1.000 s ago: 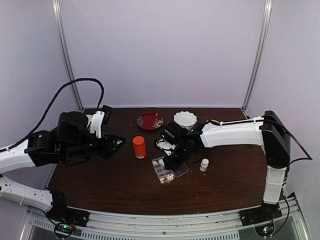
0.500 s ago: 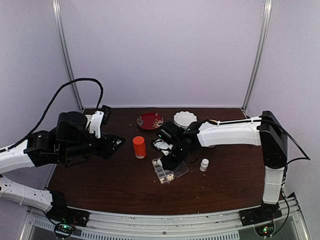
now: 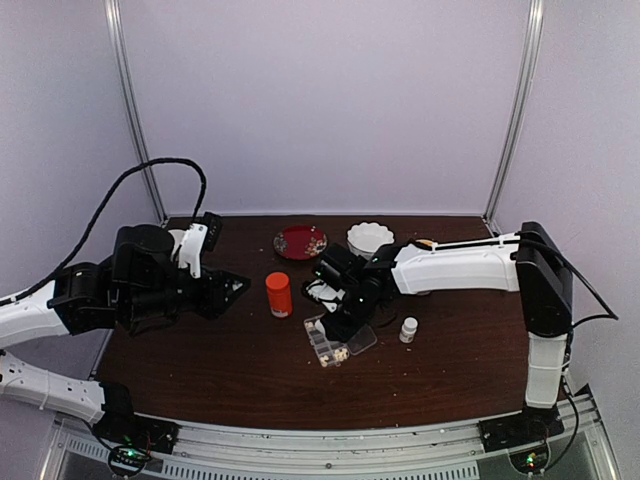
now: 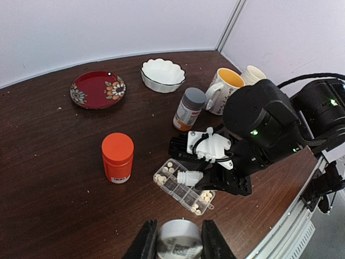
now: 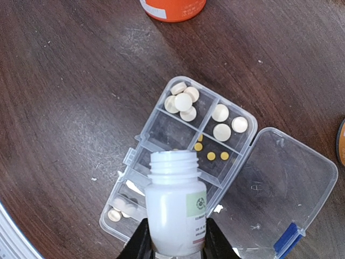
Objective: Sort the pills into containers
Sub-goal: Pour the pill into the compartment of the pill container, then place the lid of the pill bottle on the pill bottle.
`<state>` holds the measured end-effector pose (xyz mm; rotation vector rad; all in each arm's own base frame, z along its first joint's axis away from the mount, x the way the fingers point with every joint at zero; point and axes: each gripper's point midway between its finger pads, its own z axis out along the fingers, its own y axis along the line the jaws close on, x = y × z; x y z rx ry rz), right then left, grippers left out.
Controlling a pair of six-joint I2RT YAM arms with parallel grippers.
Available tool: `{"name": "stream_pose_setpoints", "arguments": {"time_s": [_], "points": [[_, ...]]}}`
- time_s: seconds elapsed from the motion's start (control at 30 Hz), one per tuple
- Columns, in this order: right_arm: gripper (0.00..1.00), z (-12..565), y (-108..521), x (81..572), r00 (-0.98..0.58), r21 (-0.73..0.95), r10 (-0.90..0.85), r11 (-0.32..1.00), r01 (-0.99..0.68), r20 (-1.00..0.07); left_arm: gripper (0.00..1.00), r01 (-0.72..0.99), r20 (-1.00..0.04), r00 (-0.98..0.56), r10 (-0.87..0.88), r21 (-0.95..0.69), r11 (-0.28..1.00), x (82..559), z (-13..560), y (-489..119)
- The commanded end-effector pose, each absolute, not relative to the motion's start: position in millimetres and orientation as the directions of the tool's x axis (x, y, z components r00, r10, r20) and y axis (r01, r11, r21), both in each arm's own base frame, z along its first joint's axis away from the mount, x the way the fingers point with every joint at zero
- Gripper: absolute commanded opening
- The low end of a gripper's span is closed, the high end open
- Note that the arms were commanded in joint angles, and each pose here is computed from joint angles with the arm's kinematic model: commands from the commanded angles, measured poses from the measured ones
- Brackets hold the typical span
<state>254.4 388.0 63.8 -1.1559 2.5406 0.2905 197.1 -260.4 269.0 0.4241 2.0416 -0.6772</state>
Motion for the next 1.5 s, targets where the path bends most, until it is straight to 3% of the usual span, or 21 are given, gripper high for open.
{"name": "stream_pose_setpoints", "arguments": {"time_s": [0.0,0.1,0.23,0.33,0.43,0.57,0.67,0.8,0.9,1.0,1.1,1.2,1.33,1.47], "points": [[0.0,68.4,392.8,254.8,-0.608,0.052,-0.671,0.652,-0.756,-0.423,0.0,0.533,-0.853,-0.522,0.009,-0.317,0.785,198.0,272.3,-259.1],[0.0,61.7,386.4,255.1,-0.614,0.017,-0.704,0.653,-0.758,-0.356,0.0,0.532,-0.852,-0.523,0.008,-0.319,0.784,198.0,272.3,-259.2],[0.0,63.3,390.6,252.6,-0.611,0.044,-0.689,0.649,-0.76,-0.391,0.0,0.534,-0.853,-0.522,0.01,-0.317,0.784,198.1,272.8,-259.9],[0.0,61.1,384.2,253.9,-0.611,0.003,-0.715,0.649,-0.761,-0.34,0.0,0.531,-0.851,-0.525,0.011,-0.318,0.785,198.2,271.2,-259.6],[0.0,70.4,394.8,252.3,-0.602,0.059,-0.677,0.643,-0.764,-0.423,0.0,0.532,-0.852,-0.523,0.012,-0.316,0.785,198.2,271.3,-259.6],[0.0,60.4,388.6,253.4,-0.611,0.016,-0.716,0.645,-0.764,-0.338,0.0,0.531,-0.852,-0.523,0.01,-0.317,0.786,198.3,271.5,-259.4],[0.0,65.2,397.3,250.5,-0.608,0.063,-0.686,0.641,-0.765,-0.4,0.0,0.533,-0.852,-0.523,0.011,-0.317,0.784,197.7,271.4,-259.2],[0.0,58.1,390.4,250.3,-0.613,0.029,-0.712,0.644,-0.765,-0.343,0.0,0.53,-0.851,-0.525,0.007,-0.321,0.785,197.1,270.2,-257.5],[0.0,63.0,395.9,250.8,-0.61,0.052,-0.689,0.645,-0.762,-0.39,0.0,0.53,-0.851,-0.525,0.006,-0.321,0.785,197.1,270.6,-257.2],[0.0,59.1,389.8,252.4,-0.612,0.017,-0.714,0.646,-0.763,-0.341,0.0,0.528,-0.85,-0.526,0.005,-0.322,0.786,197.0,269.6,-256.7],[0.0,66.9,393.9,253.8,-0.609,0.037,-0.685,0.652,-0.757,-0.4,0.0,0.529,-0.851,-0.525,0.004,-0.322,0.785,197.0,270.2,-256.8],[0.0,61.5,386.6,254.5,-0.616,-0.002,-0.709,0.656,-0.755,-0.345,0.0,0.527,-0.85,-0.527,0.004,-0.323,0.786,197.0,269.5,-256.7],[0.0,64.7,392.8,253.5,-0.611,0.031,-0.686,0.655,-0.755,-0.395,0.0,0.53,-0.851,-0.526,0.005,-0.323,0.784,196.9,270.6,-257.3],[0.0,60.5,387.6,252.7,-0.613,0.008,-0.709,0.652,-0.759,-0.348,0.0,0.527,-0.85,-0.527,0.002,-0.325,0.785,196.9,269.9,-257.0]]}}
